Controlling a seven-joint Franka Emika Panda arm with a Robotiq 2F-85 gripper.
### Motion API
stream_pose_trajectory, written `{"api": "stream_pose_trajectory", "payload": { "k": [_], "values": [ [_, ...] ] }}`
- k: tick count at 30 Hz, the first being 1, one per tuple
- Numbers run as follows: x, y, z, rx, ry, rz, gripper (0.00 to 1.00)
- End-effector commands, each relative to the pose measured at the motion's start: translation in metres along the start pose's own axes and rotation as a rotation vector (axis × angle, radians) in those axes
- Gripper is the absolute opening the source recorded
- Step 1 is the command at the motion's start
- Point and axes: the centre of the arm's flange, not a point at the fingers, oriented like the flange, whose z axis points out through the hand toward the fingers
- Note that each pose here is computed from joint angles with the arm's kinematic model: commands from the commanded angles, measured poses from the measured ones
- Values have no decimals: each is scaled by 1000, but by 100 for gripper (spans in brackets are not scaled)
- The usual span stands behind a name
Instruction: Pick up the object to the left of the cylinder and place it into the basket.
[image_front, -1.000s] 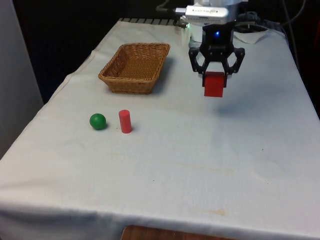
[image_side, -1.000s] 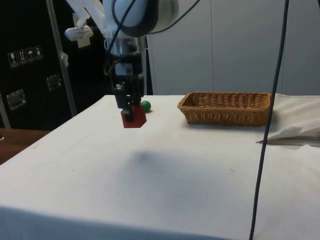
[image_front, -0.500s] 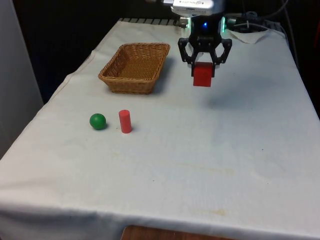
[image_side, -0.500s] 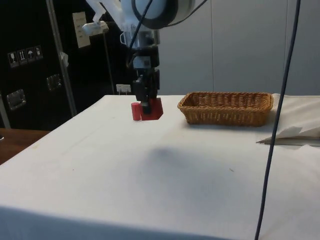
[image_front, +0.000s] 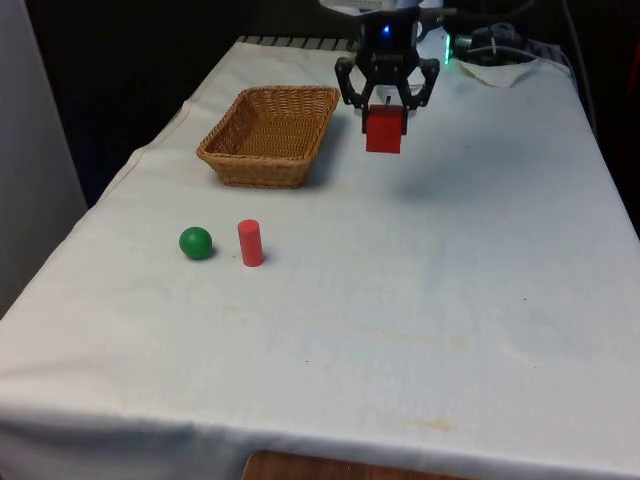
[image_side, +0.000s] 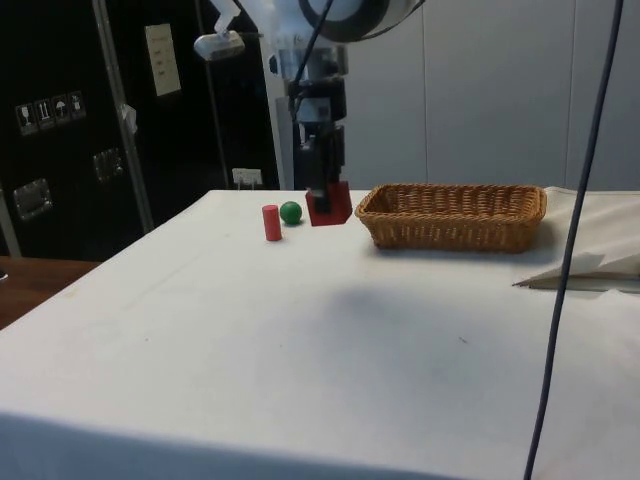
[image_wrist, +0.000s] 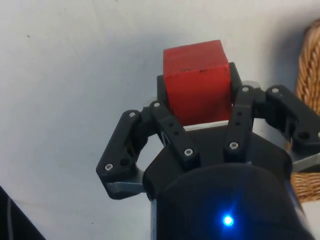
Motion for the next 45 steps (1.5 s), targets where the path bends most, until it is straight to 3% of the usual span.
{"api": "stream_pose_trajectory", "payload": {
  "k": [1, 12, 19, 21, 23, 36, 37, 39, 45],
  "values": [
    [-3, 4, -1, -10, 6, -2, 0],
    [-22, 24, -8, -6, 0, -11, 0],
    [-39, 46, -11, -13, 3, -26, 0],
    [-39, 45, -11, -4, -3, -26, 0],
    [-42, 52, -11, -16, 1, -32, 0],
    [-55, 95, -8, -8, -10, -28, 0],
    [-53, 90, -7, -4, -13, -27, 0],
    [-58, 105, -7, -10, -12, -27, 0],
    [-63, 120, -6, -12, -12, -26, 0]
  ]
}}
